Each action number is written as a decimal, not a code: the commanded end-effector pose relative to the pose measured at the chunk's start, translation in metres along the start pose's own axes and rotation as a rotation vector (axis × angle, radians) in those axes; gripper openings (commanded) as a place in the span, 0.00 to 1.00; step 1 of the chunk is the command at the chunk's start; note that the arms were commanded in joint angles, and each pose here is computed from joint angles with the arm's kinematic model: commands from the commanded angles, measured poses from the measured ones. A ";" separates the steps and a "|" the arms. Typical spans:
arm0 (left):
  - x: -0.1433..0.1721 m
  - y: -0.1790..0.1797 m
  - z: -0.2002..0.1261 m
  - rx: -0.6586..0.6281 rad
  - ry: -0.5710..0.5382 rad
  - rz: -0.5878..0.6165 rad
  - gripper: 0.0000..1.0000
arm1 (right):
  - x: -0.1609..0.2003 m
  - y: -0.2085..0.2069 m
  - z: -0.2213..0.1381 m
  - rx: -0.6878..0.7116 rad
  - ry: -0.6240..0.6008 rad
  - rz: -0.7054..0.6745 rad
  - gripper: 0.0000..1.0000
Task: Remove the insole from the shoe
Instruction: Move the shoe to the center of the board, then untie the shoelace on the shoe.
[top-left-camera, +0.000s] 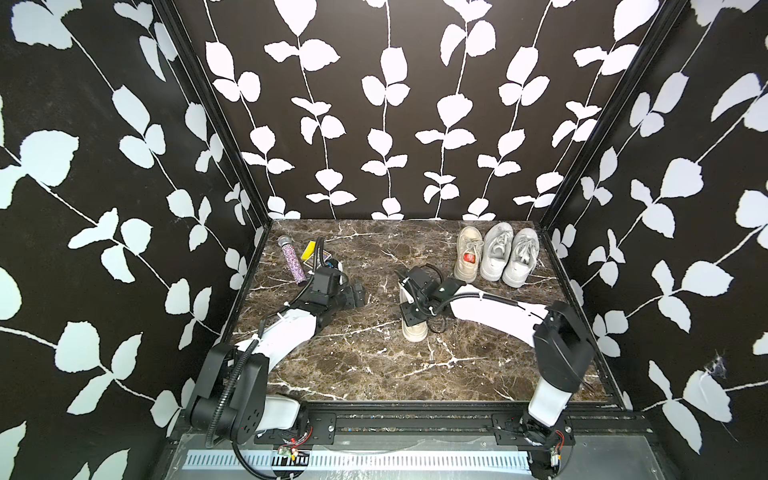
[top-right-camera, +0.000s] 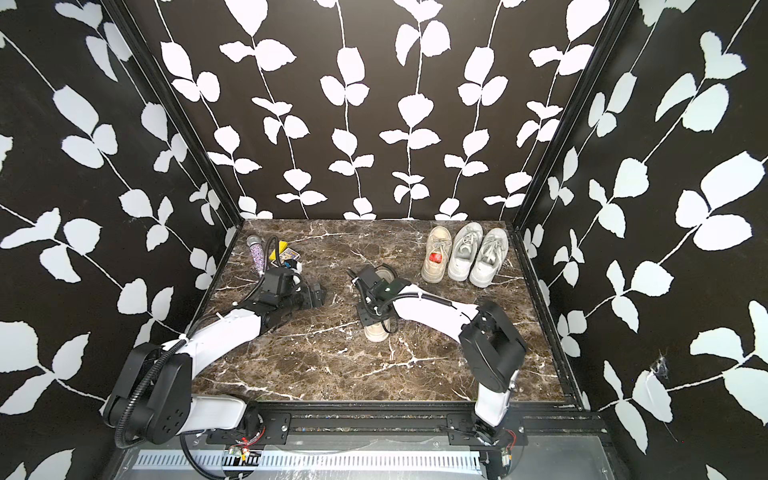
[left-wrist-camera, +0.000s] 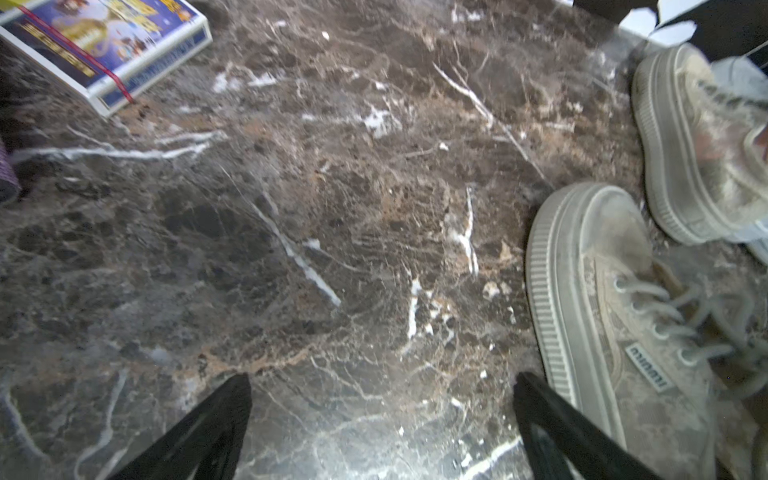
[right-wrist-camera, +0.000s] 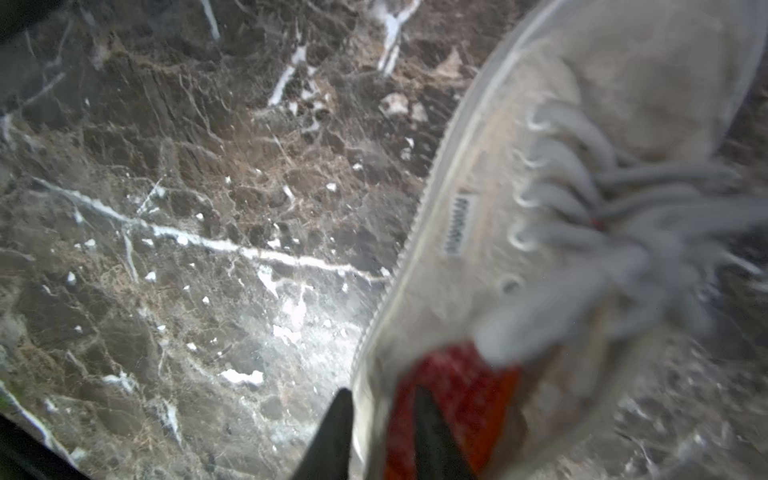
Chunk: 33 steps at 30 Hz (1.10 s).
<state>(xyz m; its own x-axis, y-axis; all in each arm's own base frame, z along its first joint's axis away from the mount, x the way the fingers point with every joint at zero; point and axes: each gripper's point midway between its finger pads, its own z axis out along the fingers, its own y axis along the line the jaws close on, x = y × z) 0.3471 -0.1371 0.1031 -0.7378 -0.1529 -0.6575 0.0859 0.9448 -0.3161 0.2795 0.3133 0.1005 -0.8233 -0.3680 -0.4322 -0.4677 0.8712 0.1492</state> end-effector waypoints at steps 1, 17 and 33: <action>0.001 -0.008 -0.003 -0.016 0.030 0.027 0.99 | 0.001 -0.014 -0.029 0.038 -0.063 -0.043 0.36; 0.034 -0.153 -0.004 0.201 0.061 0.303 0.96 | 0.056 -0.108 -0.044 0.206 -0.114 0.236 0.69; 0.055 -0.171 0.028 0.206 0.113 0.358 0.72 | 0.026 -0.082 0.000 0.036 -0.123 0.362 0.73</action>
<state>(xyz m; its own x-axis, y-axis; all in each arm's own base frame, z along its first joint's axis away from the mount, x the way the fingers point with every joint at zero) 0.3031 -0.3081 0.0909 -0.7227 0.2422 -0.6473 0.4702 0.8588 -0.2036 0.2837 0.2190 0.0670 -0.8990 -0.0360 -0.4365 -0.1468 0.9637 0.2230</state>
